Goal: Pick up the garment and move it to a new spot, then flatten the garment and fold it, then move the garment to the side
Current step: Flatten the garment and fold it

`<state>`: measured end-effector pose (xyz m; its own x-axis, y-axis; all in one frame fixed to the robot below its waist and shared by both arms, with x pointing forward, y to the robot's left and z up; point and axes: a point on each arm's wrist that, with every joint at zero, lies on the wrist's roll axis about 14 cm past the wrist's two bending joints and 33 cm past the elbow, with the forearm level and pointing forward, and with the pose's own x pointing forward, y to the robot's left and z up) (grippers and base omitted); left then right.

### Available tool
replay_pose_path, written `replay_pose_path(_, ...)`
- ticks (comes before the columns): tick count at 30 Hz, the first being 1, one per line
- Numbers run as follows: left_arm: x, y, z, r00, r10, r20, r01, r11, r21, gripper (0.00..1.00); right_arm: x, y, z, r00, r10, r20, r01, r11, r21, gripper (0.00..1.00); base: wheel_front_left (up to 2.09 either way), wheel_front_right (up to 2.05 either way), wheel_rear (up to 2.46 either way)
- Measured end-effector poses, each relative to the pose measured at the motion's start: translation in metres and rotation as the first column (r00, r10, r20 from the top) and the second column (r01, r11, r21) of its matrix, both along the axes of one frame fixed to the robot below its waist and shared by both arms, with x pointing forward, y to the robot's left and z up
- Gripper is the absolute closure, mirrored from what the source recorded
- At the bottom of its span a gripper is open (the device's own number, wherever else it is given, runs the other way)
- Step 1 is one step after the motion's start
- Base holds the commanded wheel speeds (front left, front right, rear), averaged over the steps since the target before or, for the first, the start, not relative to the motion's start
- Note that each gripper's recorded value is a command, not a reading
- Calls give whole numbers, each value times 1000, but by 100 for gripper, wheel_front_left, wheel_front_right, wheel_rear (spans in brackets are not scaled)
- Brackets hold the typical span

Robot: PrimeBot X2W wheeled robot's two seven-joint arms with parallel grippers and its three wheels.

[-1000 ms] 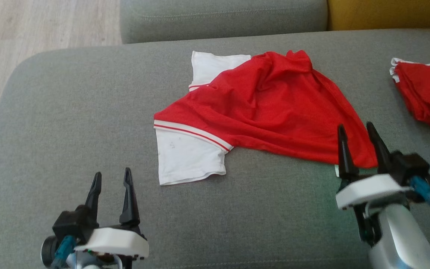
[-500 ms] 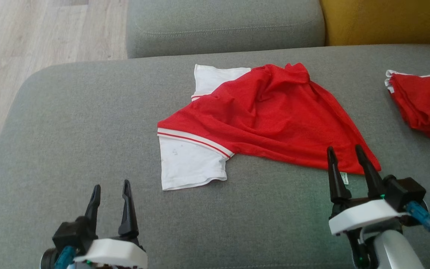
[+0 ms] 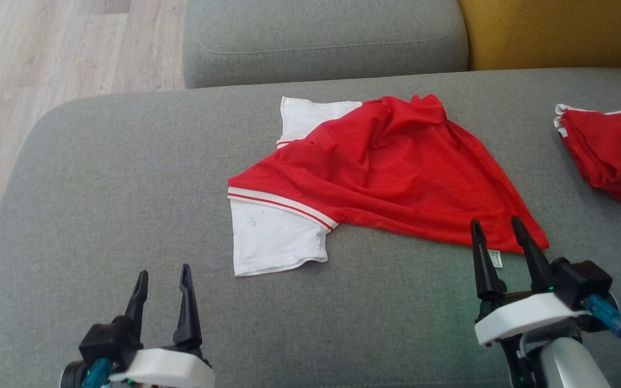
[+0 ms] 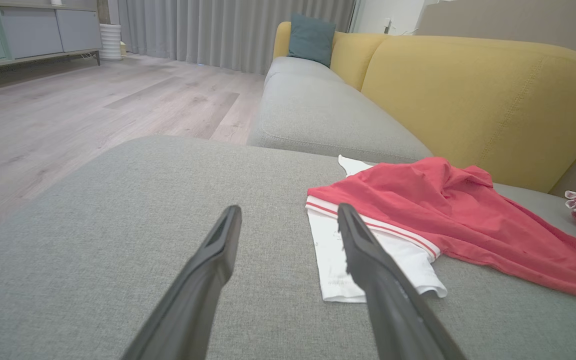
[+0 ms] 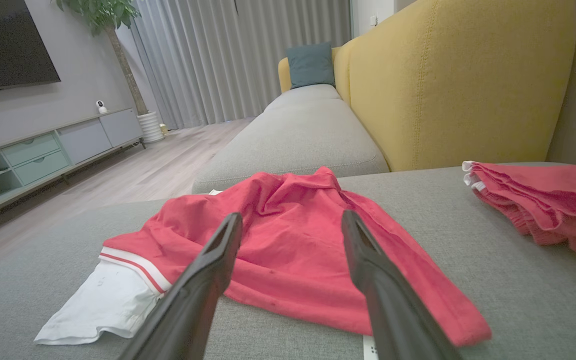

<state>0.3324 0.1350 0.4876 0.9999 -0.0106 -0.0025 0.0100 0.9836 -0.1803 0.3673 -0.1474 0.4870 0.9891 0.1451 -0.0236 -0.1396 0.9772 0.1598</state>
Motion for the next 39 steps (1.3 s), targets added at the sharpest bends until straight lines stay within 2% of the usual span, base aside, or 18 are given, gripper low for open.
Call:
replay_pose_path(11, -1, -1, -1, 1000, -5, -2, 5, 1000, 8, 0, 0, 0, 0, 1000, 0, 0, 0, 1000, -8, 0, 0, 0, 0)
replay_pose_path(18, -1, -15, -23, 994, -77, -72, 78, 997, 8, 0, 0, -2, -4, 1000, -4, -16, 4, 1000, -9, 0, 0, 0, 0)
replay_pose_path(24, 12, -31, -55, 963, -145, -225, 148, 989, -6, 0, 1, -6, -12, 999, -17, -43, 16, 1000, -10, 0, 0, 0, 0)
replay_pose_path(30, 29, -44, -68, 936, -178, -304, 175, 984, -38, 0, 2, -13, -22, 997, -37, -73, 36, 999, -12, 0, 0, 0, 0)
replay_pose_path(39, 47, -66, -103, 867, -221, -446, 197, 975, -101, 0, 11, -29, -32, 992, -85, -97, 83, 996, -20, 0, 0, 0, 0)
